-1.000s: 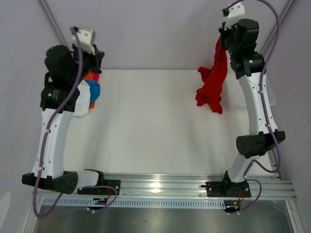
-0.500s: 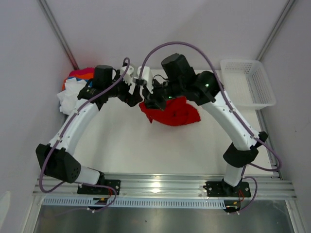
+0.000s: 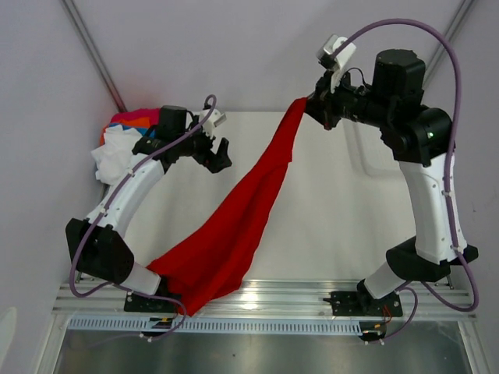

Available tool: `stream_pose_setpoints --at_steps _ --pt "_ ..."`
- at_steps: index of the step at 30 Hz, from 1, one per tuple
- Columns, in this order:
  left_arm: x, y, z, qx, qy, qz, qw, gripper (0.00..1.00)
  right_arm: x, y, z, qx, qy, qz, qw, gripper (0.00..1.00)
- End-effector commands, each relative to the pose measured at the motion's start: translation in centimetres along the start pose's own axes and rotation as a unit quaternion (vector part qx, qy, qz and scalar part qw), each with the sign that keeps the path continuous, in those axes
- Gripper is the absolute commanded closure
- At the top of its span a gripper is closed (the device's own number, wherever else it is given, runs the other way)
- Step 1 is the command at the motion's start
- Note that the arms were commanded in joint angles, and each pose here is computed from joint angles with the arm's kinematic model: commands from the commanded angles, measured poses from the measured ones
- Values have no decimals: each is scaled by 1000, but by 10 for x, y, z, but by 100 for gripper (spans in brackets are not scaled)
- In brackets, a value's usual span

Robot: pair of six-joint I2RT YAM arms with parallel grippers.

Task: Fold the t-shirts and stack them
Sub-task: Flatten the tshirt out

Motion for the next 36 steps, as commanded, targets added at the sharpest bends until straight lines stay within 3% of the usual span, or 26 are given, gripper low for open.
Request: stream_pose_setpoints --at_steps 1,5,13,21,24,25,28,29,30,32,33,36 --pt "-1 -7 -4 28 18 -17 999 1 17 23 -66 17 130 22 991 100" --pt "2 18 -7 33 6 3 999 1 25 55 -103 9 210 51 976 100" --pt "-9 46 18 59 -115 28 991 1 43 127 -138 26 271 124 954 100" --pt "-26 30 -3 122 -149 5 981 1 48 165 -168 13 341 175 923 100" --pt "-31 23 11 101 -199 3 975 1 42 173 -188 -19 422 186 887 100" --pt "-37 22 22 97 -233 12 967 1 25 158 -210 -52 498 164 850 100" --pt "-56 10 42 96 -298 1 950 1 -11 135 -256 -90 591 129 791 100" --pt "-63 7 46 88 -310 -4 947 1 -48 113 -282 -82 639 102 758 100" --pt "-71 4 48 81 -318 -10 944 1 -68 98 -295 -80 661 82 742 100" --pt "-87 -5 56 60 -330 -30 942 1 -113 74 -320 -59 692 46 718 100" --pt "-93 -5 56 53 -329 -32 942 1 -137 33 -315 -55 700 -10 712 100" --pt "-108 -10 62 43 -339 -45 939 1 -176 -17 -299 -44 703 -81 705 100"
Point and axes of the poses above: each gripper's point midway between its finger pads, its own x axis out along the fingers, its own z axis along the line the jaws close on, y = z × x, the point moved 2 cm from there along -x, back along the fingers, and after that the axes turned 11 degrees about x, right-handed, at the moved point
